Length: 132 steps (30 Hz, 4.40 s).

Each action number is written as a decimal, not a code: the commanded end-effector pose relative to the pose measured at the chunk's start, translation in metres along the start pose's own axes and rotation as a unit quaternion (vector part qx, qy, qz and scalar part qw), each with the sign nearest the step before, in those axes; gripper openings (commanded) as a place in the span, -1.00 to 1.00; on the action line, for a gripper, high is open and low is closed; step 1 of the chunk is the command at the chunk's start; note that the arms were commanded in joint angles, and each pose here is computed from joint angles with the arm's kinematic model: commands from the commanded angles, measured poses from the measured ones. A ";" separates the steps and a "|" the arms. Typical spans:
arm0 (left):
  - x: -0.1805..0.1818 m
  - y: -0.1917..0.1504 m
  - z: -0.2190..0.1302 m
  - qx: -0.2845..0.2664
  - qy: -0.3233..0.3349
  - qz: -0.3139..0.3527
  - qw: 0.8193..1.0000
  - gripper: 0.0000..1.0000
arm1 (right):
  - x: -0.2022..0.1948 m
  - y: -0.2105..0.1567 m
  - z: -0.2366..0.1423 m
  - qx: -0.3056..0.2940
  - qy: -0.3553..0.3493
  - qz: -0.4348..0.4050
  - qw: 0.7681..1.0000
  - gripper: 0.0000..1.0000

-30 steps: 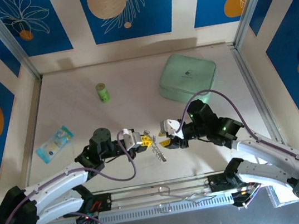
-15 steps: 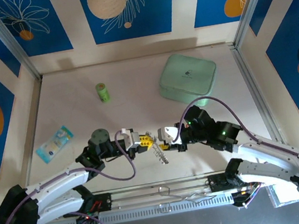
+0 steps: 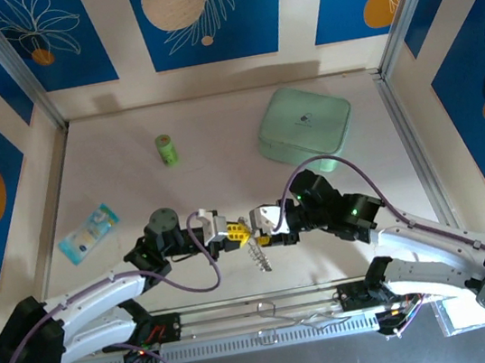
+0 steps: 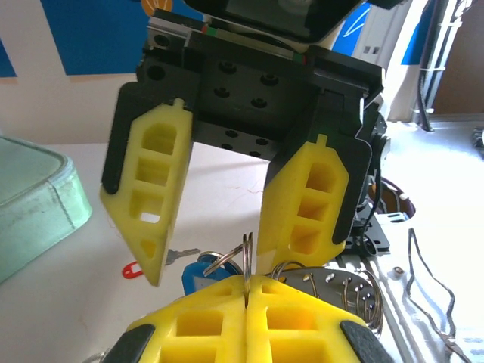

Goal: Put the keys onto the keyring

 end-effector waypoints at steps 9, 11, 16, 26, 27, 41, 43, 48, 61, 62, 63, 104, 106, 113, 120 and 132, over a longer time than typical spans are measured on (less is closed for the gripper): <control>0.002 0.021 0.000 -0.035 0.001 0.036 0.999 -1.00 | 0.008 0.003 -0.011 -0.002 0.043 0.018 0.999 -0.69; 0.004 0.020 -0.001 -0.033 0.011 0.039 0.999 -1.00 | 0.007 0.002 -0.013 0.000 0.048 0.024 0.999 -0.86; 0.010 0.020 -0.001 -0.029 0.036 0.049 0.998 -1.00 | 0.002 -0.004 -0.010 0.019 0.038 0.021 0.999 -0.95; 0.021 0.015 0.004 -0.029 0.060 0.047 0.997 -1.00 | -0.001 -0.007 0.006 0.025 0.031 0.017 0.999 -0.83; 0.021 0.014 0.004 -0.027 0.062 0.048 0.997 -1.00 | -0.003 -0.006 0.004 0.019 0.024 0.019 0.999 -0.76; 0.016 0.011 0.005 -0.027 0.046 0.064 0.997 -1.00 | -0.009 0.019 -0.033 -0.084 0.032 0.060 0.994 -0.38; 0.016 0.011 0.005 -0.027 0.044 0.064 0.997 -1.00 | -0.010 0.024 -0.031 -0.096 0.039 0.062 0.993 -0.39; 0.014 0.013 0.004 -0.031 0.039 0.064 0.997 -1.00 | -0.013 0.024 -0.023 -0.095 0.048 0.066 0.992 -0.48; 0.012 0.016 0.004 -0.042 0.031 0.069 0.996 -1.00 | -0.014 0.021 -0.013 -0.081 0.062 0.064 0.993 -1.00; 0.013 0.015 0.004 -0.037 0.033 0.069 0.996 -1.00 | -0.014 0.022 -0.013 -0.082 0.062 0.062 0.993 -1.00; 0.014 0.014 0.004 -0.030 0.039 0.066 0.997 -1.00 | -0.014 0.022 -0.014 -0.079 0.062 0.061 0.993 -1.00; 0.005 0.021 0.001 0.000 0.024 0.068 0.997 -1.00 | -0.008 0.001 -0.013 -0.027 0.043 0.067 0.996 -0.19; 0.005 0.021 0.002 -0.007 0.021 0.064 0.998 -1.00 | -0.007 0.004 -0.010 -0.034 0.050 0.064 0.996 -0.19; 0.004 0.021 0.003 -0.019 0.014 0.057 0.998 -1.00 | -0.003 0.007 -0.003 -0.038 0.065 0.056 0.996 -0.36; 0.004 0.017 0.004 -0.015 0.014 0.058 0.998 -1.00 | -0.002 0.007 -0.008 -0.036 0.060 0.045 0.997 -0.58; 0.014 -0.004 0.011 0.020 0.038 0.054 0.998 -0.58 | -0.005 0.002 0.005 -0.030 0.068 0.064 0.995 -1.00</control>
Point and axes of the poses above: each hand's point on the last joint's axis, 136 mm out from that joint toward the fingers, its own z axis out along the fingers, its own x axis along the line the jaws close on, y = z × x, the point moved 4 cm from there along -z, back along the fingers, and after that the axes turned 6 degrees about z, right-handed, at the moved point
